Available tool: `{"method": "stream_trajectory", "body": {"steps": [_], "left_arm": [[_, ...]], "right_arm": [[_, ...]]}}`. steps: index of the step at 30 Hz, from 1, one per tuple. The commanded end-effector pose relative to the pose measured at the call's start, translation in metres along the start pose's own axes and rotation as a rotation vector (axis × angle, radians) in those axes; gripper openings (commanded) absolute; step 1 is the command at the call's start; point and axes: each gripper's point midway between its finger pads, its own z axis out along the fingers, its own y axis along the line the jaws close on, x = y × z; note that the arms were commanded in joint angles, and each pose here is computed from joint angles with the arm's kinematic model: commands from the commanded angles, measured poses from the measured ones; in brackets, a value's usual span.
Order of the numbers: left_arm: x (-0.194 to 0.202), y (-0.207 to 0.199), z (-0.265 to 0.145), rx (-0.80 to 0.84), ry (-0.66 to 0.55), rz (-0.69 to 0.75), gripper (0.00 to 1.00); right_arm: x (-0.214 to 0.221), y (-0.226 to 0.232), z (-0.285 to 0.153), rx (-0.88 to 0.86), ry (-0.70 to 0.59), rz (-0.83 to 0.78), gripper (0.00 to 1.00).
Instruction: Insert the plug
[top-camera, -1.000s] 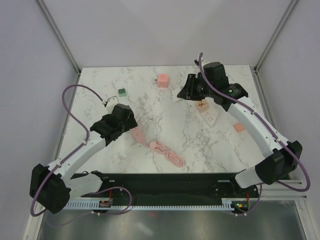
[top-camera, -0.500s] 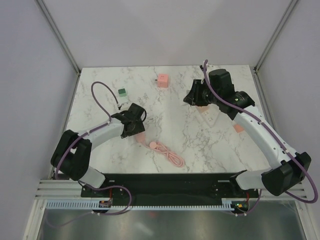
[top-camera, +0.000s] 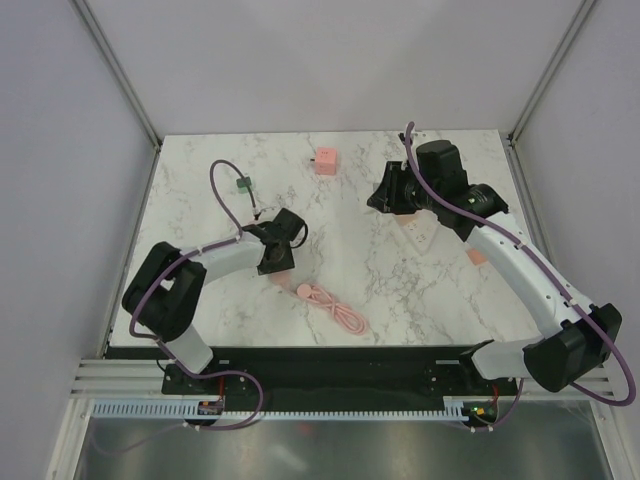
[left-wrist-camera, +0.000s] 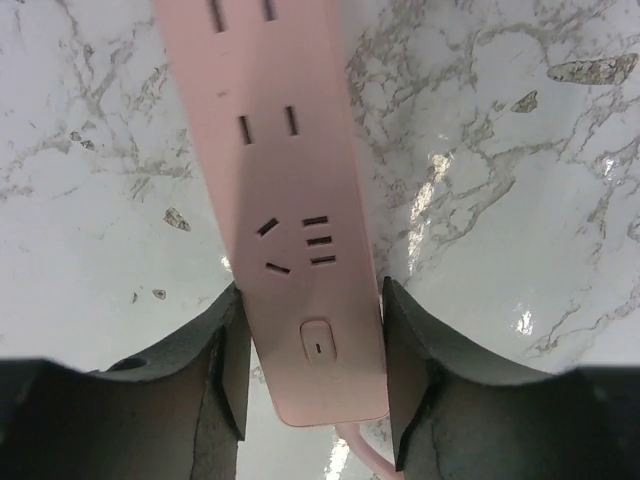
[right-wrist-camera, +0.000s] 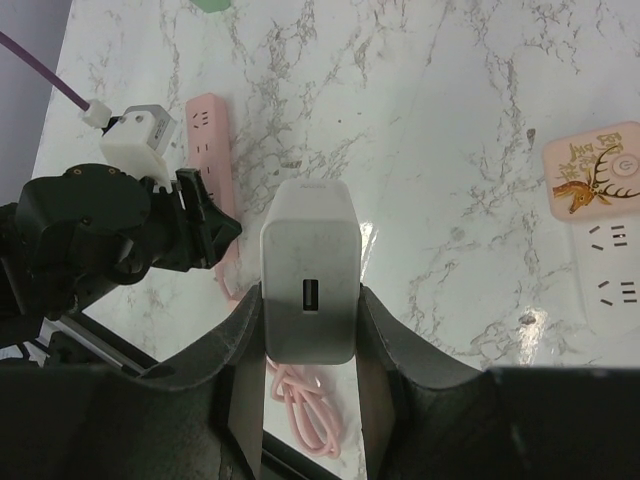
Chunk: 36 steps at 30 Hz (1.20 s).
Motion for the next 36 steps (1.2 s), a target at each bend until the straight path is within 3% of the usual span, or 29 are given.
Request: {"method": "stream_trajectory", "body": {"steps": [1,2,4,7,10,15,18,19,22,31,34,36], "left_arm": [[-0.003,-0.004,-0.001,-0.001,-0.025,0.111,0.42],[-0.001,-0.014,-0.007,0.020,-0.041,0.195,0.29],[0.007,-0.033,-0.021,0.051,-0.086,0.323,0.14],[0.023,-0.054,-0.043,0.075,-0.173,0.535,0.02],[0.043,-0.074,-0.053,0.156,-0.203,0.662,0.02],[0.062,-0.094,-0.059,0.329,-0.178,0.671,0.02],[0.061,-0.094,-0.065,0.359,-0.192,0.666,0.30],[0.058,-0.094,-0.069,0.369,-0.201,0.659,0.50],[0.054,-0.094,-0.077,0.385,-0.218,0.651,0.64],[0.035,-0.095,-0.125,0.503,-0.235,0.509,0.72],[0.028,-0.083,-0.134,0.559,-0.163,0.415,0.72],[0.031,-0.082,-0.144,0.685,-0.068,0.345,0.72]], "right_arm": [[-0.017,0.005,-0.010,-0.011,-0.081,-0.032,0.00],[-0.017,0.003,-0.010,-0.001,-0.082,-0.037,0.00],[-0.020,-0.005,-0.011,0.039,-0.100,-0.077,0.00],[-0.023,-0.019,-0.014,0.106,-0.112,-0.142,0.00],[-0.026,-0.018,-0.014,0.094,-0.108,-0.233,0.00],[-0.019,-0.026,0.008,0.112,-0.025,-0.289,0.00],[-0.012,-0.027,0.023,0.098,0.027,-0.323,0.00],[-0.006,-0.024,0.027,0.092,0.046,-0.340,0.00],[0.008,-0.014,0.037,0.055,0.091,-0.416,0.00],[0.050,0.019,0.061,-0.174,0.198,-0.625,0.00],[0.059,0.024,0.067,-0.231,0.218,-0.711,0.00],[0.065,0.024,0.073,-0.243,0.240,-0.729,0.00]]}}
